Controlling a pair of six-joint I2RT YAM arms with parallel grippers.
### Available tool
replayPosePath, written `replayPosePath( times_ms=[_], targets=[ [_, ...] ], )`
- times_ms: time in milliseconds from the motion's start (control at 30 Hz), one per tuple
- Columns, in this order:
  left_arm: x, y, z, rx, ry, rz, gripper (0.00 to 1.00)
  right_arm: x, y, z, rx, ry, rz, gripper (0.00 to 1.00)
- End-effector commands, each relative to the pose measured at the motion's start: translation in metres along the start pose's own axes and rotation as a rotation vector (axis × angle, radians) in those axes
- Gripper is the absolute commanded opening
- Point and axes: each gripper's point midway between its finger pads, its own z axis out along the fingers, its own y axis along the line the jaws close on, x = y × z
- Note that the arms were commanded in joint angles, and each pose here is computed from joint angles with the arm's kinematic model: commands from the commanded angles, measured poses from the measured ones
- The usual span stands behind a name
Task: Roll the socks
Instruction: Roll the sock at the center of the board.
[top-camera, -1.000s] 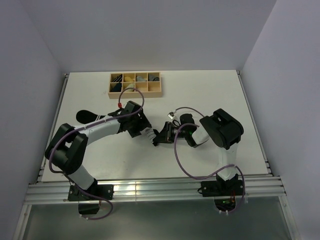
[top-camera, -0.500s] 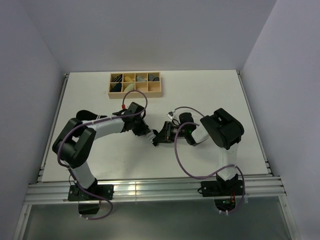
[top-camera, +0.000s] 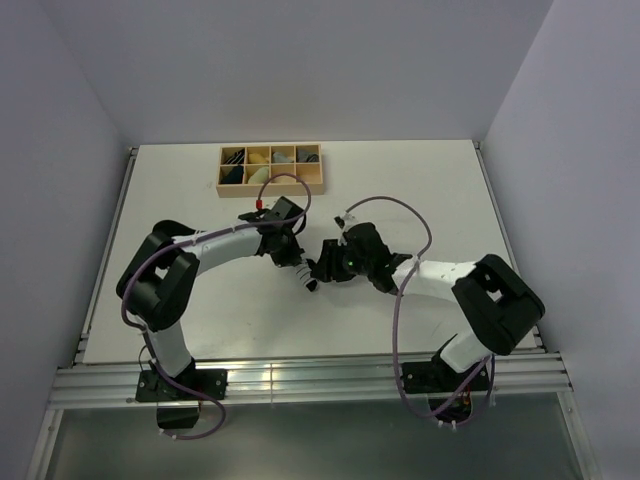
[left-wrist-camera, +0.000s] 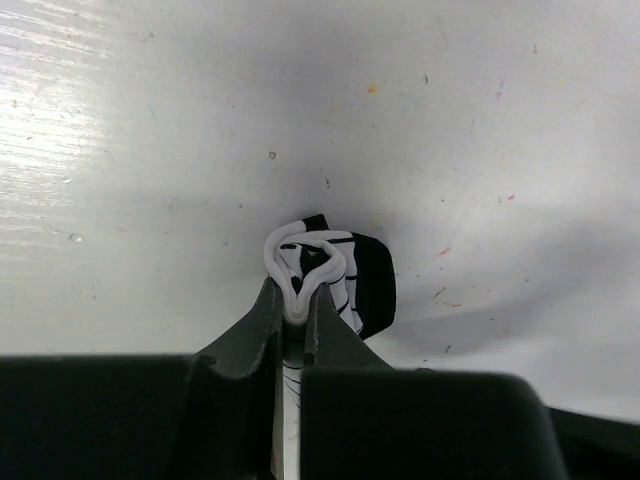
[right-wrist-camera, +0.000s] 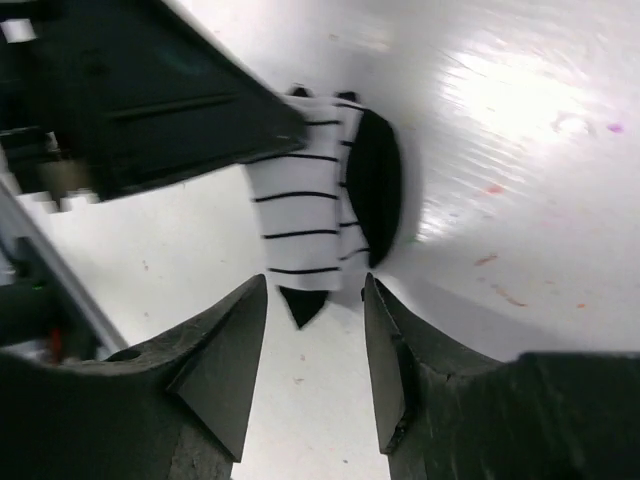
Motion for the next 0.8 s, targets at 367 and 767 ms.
replayPosePath(
  times_ms=[367,767],
  targets=[
    [0.005,-0.001,-0.002,-0.097,0.004,0.1,0.0,-0.008,0.035,0.014,0.368,-0.151,-0.494,0.58],
    [0.011,-0.004,0.004,-0.098,0.044,0.101,0.0,0.018,0.038,0.033,0.387,-0.134,-0.631,0.55]
  ],
)
